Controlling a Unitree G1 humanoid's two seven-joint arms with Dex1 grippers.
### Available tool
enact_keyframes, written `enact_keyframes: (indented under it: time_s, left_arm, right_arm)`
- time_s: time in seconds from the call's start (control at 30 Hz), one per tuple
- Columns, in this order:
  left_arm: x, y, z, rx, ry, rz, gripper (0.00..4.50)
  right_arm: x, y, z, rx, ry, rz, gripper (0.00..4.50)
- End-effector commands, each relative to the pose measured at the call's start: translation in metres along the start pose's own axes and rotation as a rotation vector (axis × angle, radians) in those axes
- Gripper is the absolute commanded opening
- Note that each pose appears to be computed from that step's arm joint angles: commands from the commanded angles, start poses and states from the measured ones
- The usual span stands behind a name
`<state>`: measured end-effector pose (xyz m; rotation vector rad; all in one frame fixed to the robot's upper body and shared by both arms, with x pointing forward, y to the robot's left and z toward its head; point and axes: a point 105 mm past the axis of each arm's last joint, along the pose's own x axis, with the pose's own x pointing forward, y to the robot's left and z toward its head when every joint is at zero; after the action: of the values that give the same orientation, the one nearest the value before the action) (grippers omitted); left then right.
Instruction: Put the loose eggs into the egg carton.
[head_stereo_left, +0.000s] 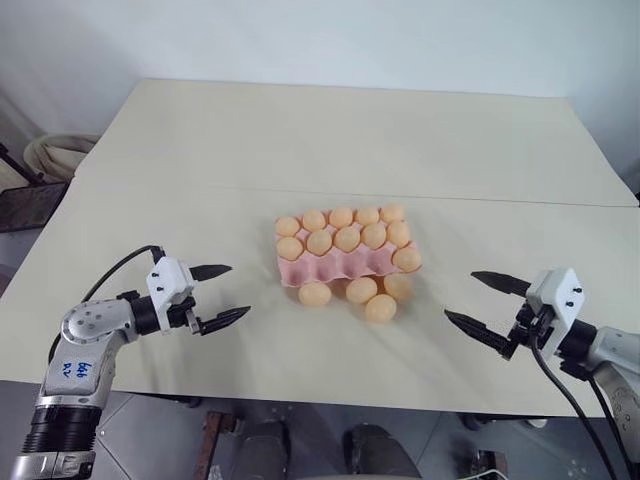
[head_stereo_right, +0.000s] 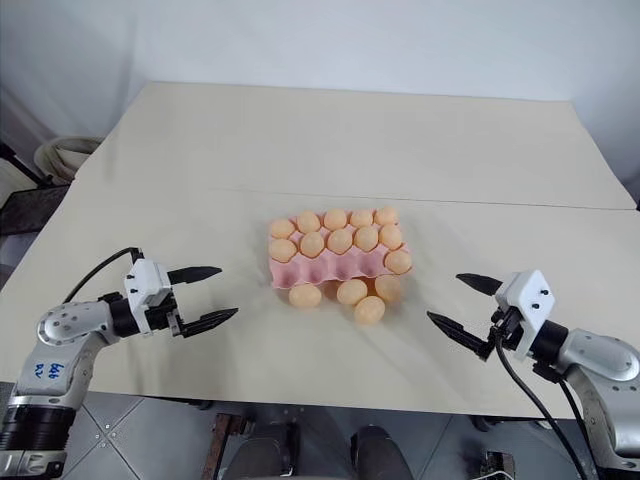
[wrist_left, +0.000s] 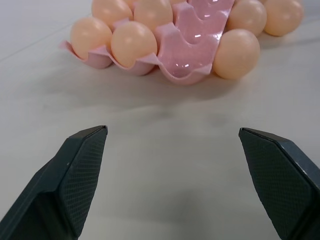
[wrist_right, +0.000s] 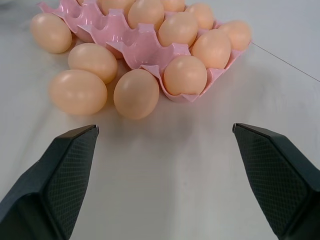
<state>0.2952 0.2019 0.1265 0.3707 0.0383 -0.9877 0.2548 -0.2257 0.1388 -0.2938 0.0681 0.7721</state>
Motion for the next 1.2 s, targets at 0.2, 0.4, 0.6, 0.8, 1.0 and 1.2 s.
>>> enact_keyframes:
  time_s: [0.2, 0.4, 0.6, 0.8, 1.0, 1.2]
  left_arm:
    - [0.005, 0.005, 0.013, 0.046, -0.053, 0.018, 4.48]
    - [-0.002, 0.003, 0.028, 0.012, -0.141, 0.01, 4.48]
    - [0.007, -0.025, 0.054, 0.007, -0.193, -0.172, 4.48]
    - [-0.001, -0.024, 0.04, 0.036, -0.11, -0.182, 4.48]
    - [-0.008, -0.025, 0.035, 0.037, -0.084, -0.173, 4.48]
    - [-0.014, -0.028, 0.031, 0.035, -0.066, -0.159, 4.48]
  right_arm:
    - [-0.001, 0.007, 0.01, -0.028, -0.033, 0.01, 4.5]
    - [0.015, 0.021, 0.04, 0.004, -0.116, 0.073, 4.5]
    - [0.022, 0.022, 0.033, 0.069, 0.09, 0.093, 4.5]
    - [0.023, 0.018, 0.028, 0.088, 0.231, 0.066, 4.5]
    - [0.042, 0.019, 0.025, 0.202, 0.254, 0.038, 4.5]
    - [0.069, 0.024, 0.017, 0.317, 0.301, 0.021, 4.5]
